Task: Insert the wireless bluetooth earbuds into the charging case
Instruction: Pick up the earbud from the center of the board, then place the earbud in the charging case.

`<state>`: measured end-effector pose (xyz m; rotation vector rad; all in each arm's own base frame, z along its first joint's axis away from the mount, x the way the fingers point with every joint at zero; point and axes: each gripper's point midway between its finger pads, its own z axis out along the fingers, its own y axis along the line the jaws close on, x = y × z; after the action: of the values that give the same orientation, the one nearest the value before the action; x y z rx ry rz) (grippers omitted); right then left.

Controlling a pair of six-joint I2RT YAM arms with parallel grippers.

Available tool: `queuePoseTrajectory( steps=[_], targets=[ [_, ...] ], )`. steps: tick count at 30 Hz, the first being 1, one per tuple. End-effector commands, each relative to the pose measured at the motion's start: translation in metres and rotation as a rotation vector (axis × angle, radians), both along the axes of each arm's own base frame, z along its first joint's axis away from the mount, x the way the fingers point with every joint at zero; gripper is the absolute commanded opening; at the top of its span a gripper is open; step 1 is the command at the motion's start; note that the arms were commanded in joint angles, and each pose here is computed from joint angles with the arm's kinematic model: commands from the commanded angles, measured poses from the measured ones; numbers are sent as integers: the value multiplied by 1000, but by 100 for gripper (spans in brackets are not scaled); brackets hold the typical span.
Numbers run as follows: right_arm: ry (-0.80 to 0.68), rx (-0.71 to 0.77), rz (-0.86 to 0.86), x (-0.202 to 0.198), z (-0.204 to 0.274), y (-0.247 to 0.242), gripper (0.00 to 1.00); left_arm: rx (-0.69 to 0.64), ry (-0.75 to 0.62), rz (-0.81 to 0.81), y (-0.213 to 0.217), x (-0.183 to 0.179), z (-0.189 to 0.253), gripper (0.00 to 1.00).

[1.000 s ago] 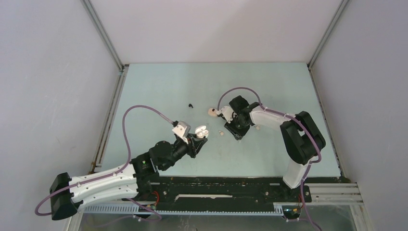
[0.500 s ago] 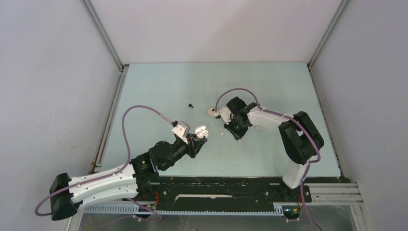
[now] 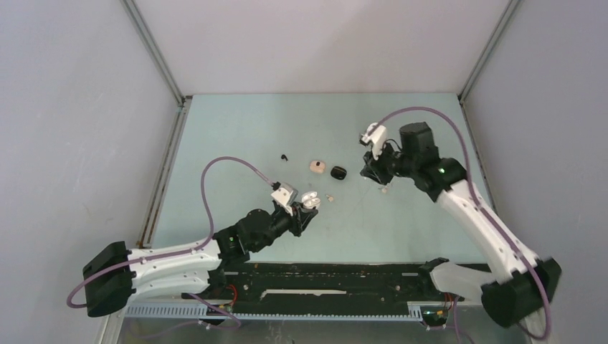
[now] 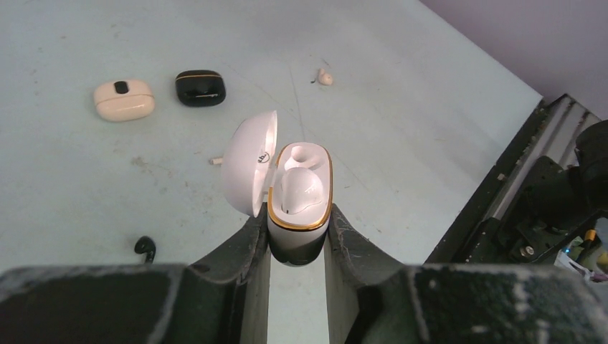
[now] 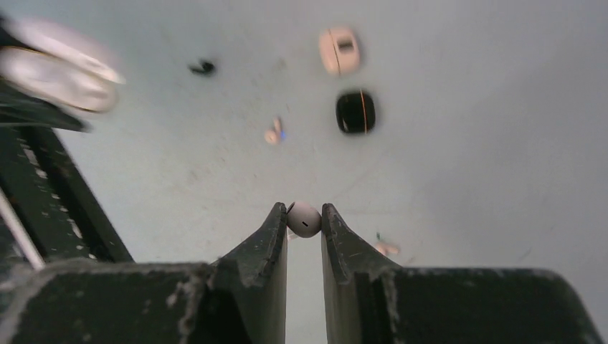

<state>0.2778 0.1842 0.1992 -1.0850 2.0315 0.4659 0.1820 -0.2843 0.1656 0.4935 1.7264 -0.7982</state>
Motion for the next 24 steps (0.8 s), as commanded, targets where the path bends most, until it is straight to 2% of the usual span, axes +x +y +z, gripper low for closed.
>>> queuePoseTrajectory(
  steps=[1,6,10,14,17,24],
  targets=[
    [-199,270,267,-43,78,34,0,-197,-72,-57,-14,3,37,1],
    [-214,418,370,-51,112,56,0,-260,-152,-179,-29,-3,54,0],
    [-281,460,405,-43,127,75,0,-316,-160,-270,-45,-7,65,0],
    [-388,422,381,-27,134,84,0,-430,-156,-262,-51,-2,88,0],
    [-453,445,326,-10,150,86,0,-494,-142,-246,-56,3,102,0],
    [-496,443,310,2,172,90,0,-522,-132,-192,-57,15,111,0]
  ],
)
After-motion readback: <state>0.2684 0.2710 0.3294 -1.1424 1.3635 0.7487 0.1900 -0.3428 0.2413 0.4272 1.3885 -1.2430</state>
